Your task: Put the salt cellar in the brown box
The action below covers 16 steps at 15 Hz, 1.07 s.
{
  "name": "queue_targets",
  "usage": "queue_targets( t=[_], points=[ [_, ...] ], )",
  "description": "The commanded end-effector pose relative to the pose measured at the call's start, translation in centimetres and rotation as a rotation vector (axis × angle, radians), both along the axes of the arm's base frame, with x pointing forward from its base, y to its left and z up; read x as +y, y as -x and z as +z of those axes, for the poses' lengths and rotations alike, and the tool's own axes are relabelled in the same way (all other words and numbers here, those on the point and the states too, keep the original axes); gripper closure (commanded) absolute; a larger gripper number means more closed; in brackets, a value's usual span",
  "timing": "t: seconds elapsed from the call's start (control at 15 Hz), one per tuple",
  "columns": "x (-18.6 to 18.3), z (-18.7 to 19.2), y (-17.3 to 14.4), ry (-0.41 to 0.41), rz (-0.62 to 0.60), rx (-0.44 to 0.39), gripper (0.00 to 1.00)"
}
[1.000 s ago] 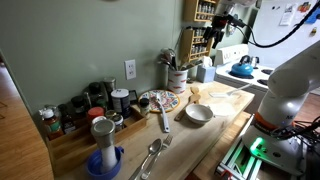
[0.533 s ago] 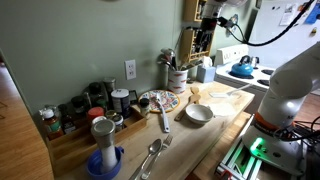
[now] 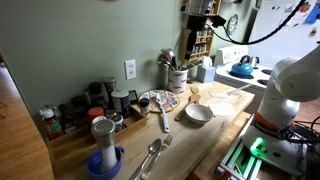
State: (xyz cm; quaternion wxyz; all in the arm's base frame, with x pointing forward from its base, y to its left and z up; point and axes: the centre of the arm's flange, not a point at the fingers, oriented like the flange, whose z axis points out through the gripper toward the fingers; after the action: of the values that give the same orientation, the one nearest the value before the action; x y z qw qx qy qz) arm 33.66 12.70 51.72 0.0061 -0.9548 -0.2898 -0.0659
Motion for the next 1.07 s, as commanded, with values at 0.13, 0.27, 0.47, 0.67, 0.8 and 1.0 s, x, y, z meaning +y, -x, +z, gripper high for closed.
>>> queue_targets(
  t=[0.13,0.27,0.47,0.67,0.8,1.0],
  points=[
    [7.2,-1.5,3.8,-0.088,0.289,-0.053,0.0],
    [9.5,-2.0,4.1,-0.148,0.375,-0.094,0.0],
    [11.6,-3.5,5.4,-0.202,0.525,-0.06,0.0],
    [11.9,-2.6,5.5,-0.174,0.492,-0.063,0.0],
    [11.9,-2.8,5.5,-0.176,0.504,-0.059,0.0],
    [11.7,-2.7,5.4,-0.178,0.505,-0.059,0.0]
  ],
)
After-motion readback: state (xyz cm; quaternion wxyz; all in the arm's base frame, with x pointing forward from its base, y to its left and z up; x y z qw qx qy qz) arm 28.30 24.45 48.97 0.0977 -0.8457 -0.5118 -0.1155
